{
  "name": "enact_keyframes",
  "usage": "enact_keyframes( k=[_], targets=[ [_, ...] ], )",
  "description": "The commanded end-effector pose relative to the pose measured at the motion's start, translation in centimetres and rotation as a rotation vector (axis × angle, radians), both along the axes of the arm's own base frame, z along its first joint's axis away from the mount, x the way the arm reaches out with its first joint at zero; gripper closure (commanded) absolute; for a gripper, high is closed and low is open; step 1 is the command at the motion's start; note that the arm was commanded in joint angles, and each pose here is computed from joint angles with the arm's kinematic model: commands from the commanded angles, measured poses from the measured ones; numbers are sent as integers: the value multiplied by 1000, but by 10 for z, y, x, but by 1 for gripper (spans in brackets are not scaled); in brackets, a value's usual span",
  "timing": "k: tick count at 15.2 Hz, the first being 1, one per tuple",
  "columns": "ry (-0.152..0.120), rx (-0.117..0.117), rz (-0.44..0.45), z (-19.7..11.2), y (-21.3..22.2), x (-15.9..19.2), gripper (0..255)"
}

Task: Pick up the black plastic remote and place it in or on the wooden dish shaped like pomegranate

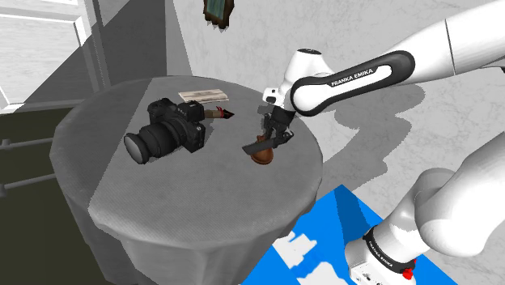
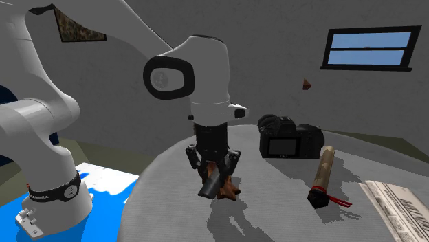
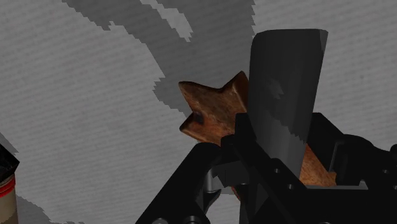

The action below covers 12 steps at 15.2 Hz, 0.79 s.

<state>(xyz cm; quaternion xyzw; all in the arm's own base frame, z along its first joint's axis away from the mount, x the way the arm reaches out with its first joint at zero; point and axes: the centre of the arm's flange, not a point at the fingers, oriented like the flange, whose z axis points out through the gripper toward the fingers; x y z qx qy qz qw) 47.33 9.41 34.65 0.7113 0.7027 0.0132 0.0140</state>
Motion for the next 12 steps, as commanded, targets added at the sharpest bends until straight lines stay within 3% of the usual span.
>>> enact_keyframes(
  k=[1,2,7,11,12],
  targets=[
    [1,0,1,-1,0,0,255],
    [1,0,1,-1,0,0,0],
    [1,0,1,-1,0,0,0],
    [1,0,1,49,0,-2,0],
    [1,0,1,49,0,-2,0]
  ],
)
